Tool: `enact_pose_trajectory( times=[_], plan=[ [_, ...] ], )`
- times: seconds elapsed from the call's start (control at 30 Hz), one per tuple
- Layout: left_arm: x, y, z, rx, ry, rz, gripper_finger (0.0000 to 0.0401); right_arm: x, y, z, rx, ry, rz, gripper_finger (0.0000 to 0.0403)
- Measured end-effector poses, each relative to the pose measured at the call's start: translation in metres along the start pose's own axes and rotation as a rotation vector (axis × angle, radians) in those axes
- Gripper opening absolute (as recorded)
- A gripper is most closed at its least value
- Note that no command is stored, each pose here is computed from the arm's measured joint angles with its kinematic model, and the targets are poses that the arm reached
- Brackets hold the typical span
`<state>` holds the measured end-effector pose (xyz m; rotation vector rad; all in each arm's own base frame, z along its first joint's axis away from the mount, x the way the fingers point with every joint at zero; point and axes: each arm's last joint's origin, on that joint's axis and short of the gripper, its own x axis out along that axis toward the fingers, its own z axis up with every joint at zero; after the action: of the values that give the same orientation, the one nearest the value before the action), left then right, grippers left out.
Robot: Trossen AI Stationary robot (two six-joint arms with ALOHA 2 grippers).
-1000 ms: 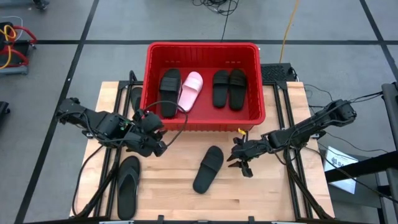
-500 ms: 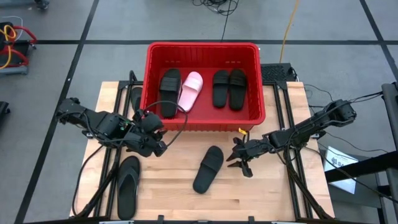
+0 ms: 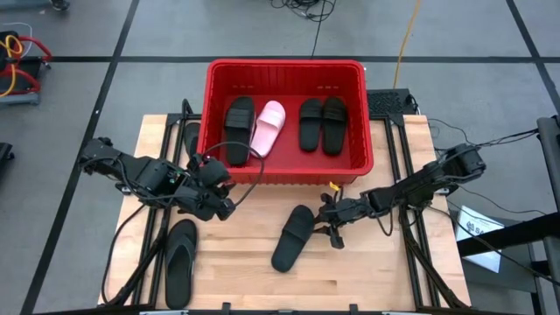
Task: Pick and place slides into bin
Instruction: Put the black slide on top of the pink slide in the red bin
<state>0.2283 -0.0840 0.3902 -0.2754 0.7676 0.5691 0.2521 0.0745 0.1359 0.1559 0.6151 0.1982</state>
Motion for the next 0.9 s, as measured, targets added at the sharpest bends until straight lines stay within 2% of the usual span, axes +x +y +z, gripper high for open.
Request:
enact_pose_trajectory(
  times=[0.3,0.5,0.9],
  plan=[
    [0.0,-0.001,0.001,0.014,-0.009,-0.01,0.0106,0.0,-0.015,0.001,0.084,0.015,-0.041,0.0114],
    [0.0,-0.001,0.001,0.037,-0.009,-0.01,0.0106,0.0,-0.016,0.0,0.115,0.06,0.064,0.0114],
    [0.0,-0.001,0.001,0.051,-0.009,-0.011,0.0106,0.004,-0.019,-0.005,0.126,0.072,0.028,0.0114]
  ],
)
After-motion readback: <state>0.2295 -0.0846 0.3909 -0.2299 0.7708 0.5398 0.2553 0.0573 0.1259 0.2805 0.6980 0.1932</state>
